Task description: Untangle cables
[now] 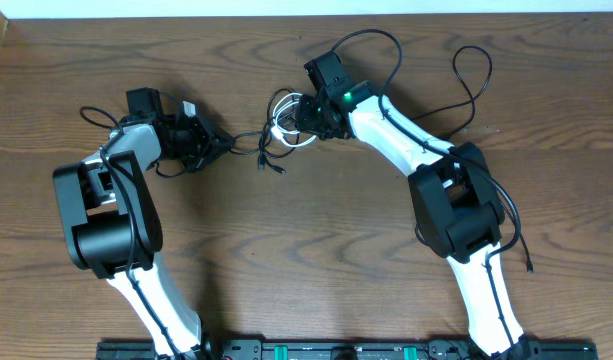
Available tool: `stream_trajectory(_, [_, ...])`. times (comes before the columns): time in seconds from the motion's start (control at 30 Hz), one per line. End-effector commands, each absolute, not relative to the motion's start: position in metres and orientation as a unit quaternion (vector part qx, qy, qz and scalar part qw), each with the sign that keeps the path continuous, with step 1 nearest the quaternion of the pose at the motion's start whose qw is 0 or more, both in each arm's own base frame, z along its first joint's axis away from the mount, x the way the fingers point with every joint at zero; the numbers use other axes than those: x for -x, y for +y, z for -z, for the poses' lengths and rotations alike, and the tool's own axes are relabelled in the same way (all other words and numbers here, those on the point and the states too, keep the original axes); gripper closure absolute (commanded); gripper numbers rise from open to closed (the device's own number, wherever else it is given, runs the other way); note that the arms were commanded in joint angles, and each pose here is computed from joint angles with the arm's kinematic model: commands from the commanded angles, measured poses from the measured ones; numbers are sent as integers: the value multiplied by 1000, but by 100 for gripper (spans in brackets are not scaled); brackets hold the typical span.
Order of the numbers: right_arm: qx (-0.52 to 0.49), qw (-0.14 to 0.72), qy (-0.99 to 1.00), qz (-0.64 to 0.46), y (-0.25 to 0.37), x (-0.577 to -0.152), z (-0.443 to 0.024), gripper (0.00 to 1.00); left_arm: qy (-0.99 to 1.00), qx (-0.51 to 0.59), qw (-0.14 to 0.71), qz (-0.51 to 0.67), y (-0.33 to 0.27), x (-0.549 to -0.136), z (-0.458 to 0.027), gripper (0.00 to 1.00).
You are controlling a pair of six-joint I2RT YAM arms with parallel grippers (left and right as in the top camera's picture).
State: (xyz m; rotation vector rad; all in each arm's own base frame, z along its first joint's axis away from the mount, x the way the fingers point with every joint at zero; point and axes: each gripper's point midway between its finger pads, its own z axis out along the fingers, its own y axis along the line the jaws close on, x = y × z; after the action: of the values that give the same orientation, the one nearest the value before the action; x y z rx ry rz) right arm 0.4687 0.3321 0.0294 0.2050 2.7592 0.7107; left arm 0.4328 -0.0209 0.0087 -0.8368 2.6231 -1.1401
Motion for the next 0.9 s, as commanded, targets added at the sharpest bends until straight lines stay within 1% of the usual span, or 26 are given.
stream_trajectory(0.0, [-78, 147, 957, -237, 330, -471, -21, 71, 878, 278, 76, 383, -21, -432, -3, 92])
stream_trajectory(0.2, [-70, 147, 957, -241, 330, -472, -22, 71, 878, 278, 75, 383, -21, -432, -3, 92])
stream_trajectory(0.3, [-67, 156, 954, -247, 332, -476, -25, 77, 878, 278, 75, 383, -21, -432, -3, 92])
stream_trajectory(0.37, [-65, 157, 952, -253, 334, -477, -27, 83, 878, 278, 76, 383, -21, -432, -3, 92])
stream_trajectory(0.6, [-43, 164, 940, -295, 356, -477, -38, 85, 878, 278, 75, 383, -21, -432, -3, 92])
stream_trajectory(0.63, [-43, 165, 940, -296, 356, -477, -39, 87, 878, 278, 75, 383, -21, -432, -3, 92])
stream_trajectory(0.7, [-35, 170, 938, -301, 359, -478, -41, 98, 878, 278, 75, 383, -21, -432, -3, 92])
stream_trajectory(0.87, [45, 176, 924, -336, 368, -476, -52, 99, 878, 278, 75, 383, -21, -432, -3, 92])
